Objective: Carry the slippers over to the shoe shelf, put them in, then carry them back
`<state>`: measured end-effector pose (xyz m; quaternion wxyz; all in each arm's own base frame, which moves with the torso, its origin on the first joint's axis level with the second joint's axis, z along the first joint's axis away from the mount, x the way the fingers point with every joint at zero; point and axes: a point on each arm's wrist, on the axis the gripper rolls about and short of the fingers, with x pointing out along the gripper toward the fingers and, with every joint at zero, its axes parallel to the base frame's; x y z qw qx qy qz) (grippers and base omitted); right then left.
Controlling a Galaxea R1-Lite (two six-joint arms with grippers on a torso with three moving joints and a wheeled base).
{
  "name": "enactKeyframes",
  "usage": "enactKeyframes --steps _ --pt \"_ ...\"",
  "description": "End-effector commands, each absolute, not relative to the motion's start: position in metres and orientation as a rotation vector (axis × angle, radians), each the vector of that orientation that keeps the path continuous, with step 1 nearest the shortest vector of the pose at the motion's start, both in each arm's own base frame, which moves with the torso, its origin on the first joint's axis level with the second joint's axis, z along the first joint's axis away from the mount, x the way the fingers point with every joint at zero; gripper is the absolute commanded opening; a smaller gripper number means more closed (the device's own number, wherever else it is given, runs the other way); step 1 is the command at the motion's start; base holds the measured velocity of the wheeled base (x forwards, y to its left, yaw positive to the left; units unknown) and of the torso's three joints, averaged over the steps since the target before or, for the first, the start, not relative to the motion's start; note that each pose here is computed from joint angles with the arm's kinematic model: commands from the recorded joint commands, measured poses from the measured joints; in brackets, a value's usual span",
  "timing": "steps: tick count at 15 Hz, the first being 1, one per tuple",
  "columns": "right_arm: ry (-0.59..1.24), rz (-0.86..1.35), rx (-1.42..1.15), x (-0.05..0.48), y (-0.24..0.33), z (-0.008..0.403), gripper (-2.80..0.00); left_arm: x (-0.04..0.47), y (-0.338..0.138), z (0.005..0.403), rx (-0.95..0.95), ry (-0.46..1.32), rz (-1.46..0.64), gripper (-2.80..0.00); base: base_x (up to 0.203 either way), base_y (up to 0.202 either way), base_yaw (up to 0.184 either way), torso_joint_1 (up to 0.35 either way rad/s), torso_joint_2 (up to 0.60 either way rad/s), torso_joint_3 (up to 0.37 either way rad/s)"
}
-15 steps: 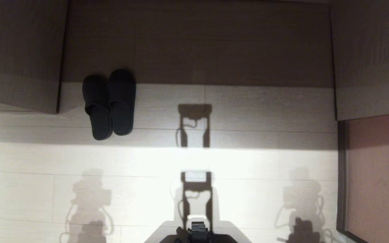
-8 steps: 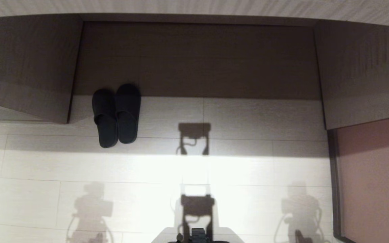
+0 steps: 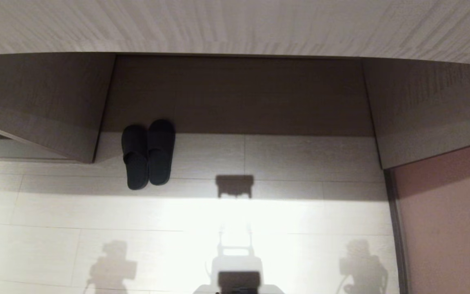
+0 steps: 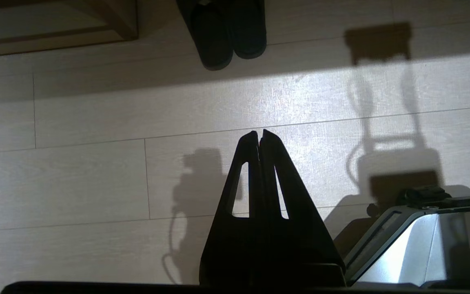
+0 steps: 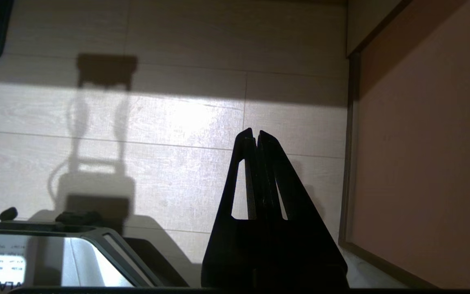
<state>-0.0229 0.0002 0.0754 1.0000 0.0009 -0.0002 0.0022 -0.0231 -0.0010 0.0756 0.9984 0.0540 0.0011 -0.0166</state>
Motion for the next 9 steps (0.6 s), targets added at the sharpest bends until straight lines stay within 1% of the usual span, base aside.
enactKeyframes --steps 1,9 --pt "-0.002 0.005 0.002 -0.0229 0.0002 0.0754 -2.80 -0.0229 -0.0010 0.0756 0.109 0.004 -0.033 -2.80 0.000 0.000 0.000 0.004 0.00 0.199" --pt "-0.002 0.005 0.002 -0.0229 0.0002 0.0754 -2.80 -0.0228 -0.0010 0.0756 0.107 0.001 -0.032 -2.80 0.000 0.000 0.000 0.002 0.00 0.203"
